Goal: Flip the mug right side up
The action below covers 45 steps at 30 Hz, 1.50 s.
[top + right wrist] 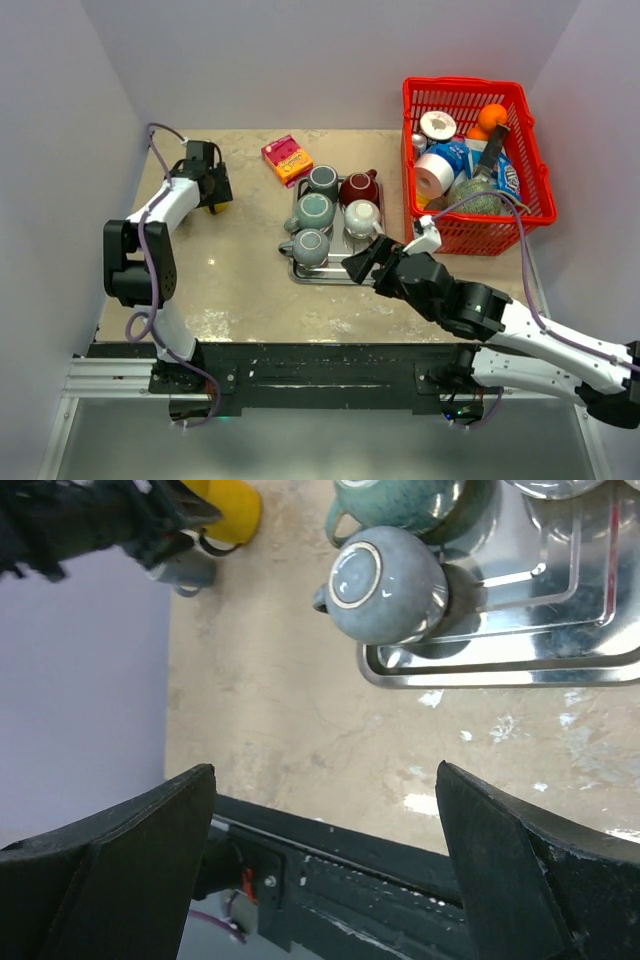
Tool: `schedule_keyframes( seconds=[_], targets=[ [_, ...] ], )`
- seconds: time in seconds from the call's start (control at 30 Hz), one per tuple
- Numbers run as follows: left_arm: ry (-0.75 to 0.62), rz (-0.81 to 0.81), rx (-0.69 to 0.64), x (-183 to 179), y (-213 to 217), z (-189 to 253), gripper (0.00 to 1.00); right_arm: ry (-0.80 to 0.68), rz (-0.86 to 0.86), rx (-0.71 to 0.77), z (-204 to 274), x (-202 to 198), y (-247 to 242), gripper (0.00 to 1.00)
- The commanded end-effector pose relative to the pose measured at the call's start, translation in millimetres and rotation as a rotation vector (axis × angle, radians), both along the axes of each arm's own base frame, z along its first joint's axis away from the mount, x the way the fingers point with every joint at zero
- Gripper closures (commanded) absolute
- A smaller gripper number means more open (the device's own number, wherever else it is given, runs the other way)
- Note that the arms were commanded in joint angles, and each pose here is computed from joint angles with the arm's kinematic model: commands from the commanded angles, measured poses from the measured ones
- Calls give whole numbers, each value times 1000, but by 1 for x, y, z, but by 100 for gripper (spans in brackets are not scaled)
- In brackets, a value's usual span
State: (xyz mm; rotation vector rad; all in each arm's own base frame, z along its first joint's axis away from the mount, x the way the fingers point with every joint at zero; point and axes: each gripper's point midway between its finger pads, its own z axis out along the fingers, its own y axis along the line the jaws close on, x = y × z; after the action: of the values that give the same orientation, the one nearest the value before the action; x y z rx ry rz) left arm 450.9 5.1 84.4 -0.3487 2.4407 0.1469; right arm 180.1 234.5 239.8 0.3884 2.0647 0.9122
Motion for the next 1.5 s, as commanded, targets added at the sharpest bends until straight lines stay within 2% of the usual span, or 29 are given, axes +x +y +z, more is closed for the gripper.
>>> schedule_keyframes(
  seconds=[0.0,0.07,0.2,0.23,0.27,0.3,0.37,0.5,0.57,0.73,0.87,0.97,1.2,1.47],
  targets=[
    [-219,-49,-87,13,-14,87,27,-4,-43,-87,7,11,-1,5],
    [-279,-83,-120,4,-22,114,22,5,-45,-137,-3,15,4,5],
    [-358,-208,-220,-27,-48,152,17,-67,-6,-285,0,28,10,5],
    [-363,-243,-247,-36,-55,156,17,-113,38,-317,6,31,16,5],
    [-361,-296,-290,-46,-67,157,17,-155,89,-449,-2,35,16,5],
    [-369,-324,-308,-64,-73,158,17,-183,70,-497,9,42,13,5],
    [-391,-415,-341,-85,-93,160,16,-214,74,-701,5,53,-4,5],
    [-475,-521,-426,-135,-115,156,14,-257,167,-893,-1,77,-2,5],
    [-506,-557,-464,-146,-122,156,13,-242,158,-965,-4,96,-16,5],
    [-492,-613,-502,-169,-130,132,13,-172,216,-1070,-27,136,-33,5],
    [-478,-653,-500,-176,-132,119,13,-136,397,-1170,-60,152,-30,5],
    [-473,-662,-506,-179,-134,114,12,-80,488,-1173,-85,163,-32,6],
    [-467,-674,-515,-180,-136,111,12,-2,544,-1204,-115,185,-42,6],
    [-459,-669,-511,-179,-135,109,12,20,655,-1179,-142,185,-30,8]
  ],
)
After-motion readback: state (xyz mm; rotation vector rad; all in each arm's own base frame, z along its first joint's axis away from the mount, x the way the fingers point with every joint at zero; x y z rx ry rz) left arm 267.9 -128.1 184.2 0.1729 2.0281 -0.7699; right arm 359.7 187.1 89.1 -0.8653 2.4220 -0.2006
